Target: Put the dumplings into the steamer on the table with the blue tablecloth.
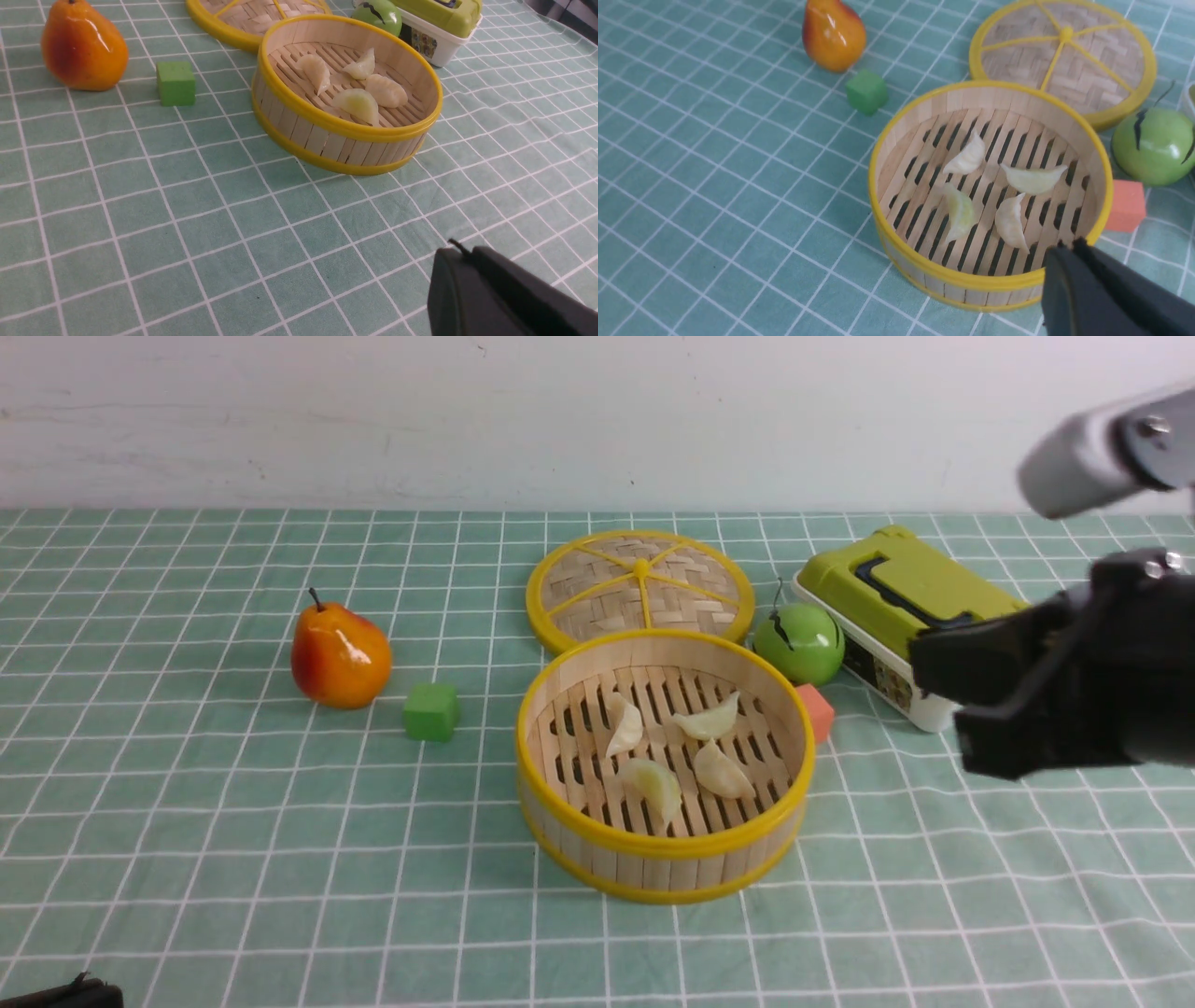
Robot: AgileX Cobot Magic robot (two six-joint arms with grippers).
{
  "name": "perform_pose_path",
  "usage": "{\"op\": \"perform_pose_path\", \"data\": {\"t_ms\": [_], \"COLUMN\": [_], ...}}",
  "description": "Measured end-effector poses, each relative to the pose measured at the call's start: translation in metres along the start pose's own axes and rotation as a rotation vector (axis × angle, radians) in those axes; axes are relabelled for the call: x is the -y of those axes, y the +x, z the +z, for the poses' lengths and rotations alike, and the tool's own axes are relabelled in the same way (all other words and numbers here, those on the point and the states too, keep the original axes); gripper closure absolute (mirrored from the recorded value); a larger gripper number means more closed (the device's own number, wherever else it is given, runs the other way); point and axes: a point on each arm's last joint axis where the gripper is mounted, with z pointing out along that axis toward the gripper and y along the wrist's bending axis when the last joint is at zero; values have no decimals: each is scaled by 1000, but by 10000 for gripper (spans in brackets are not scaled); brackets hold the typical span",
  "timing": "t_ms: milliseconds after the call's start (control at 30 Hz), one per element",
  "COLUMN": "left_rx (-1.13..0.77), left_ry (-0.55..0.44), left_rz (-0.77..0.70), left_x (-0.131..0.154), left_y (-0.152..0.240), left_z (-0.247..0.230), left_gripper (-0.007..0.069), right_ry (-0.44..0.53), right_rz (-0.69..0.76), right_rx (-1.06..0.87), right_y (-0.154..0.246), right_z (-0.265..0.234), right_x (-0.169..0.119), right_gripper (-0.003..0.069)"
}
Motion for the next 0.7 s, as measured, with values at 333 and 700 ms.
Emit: {"op": "perform_pose_path", "data": {"t_ms": [333,700], "left_rx": [0,-5], "left_ry": [0,0], "left_rz": [0,-3], "left_x": [0,0], "left_y": [0,0], "left_z": [0,0], "left_gripper": [601,596], "right_ry": [-14,-4], "right_rz": [-12,-36], "right_rx": [220,214], "right_y": [20,23], "right_z": [-56,-60], "right_x": [1,1], "right_gripper": [678,670]}}
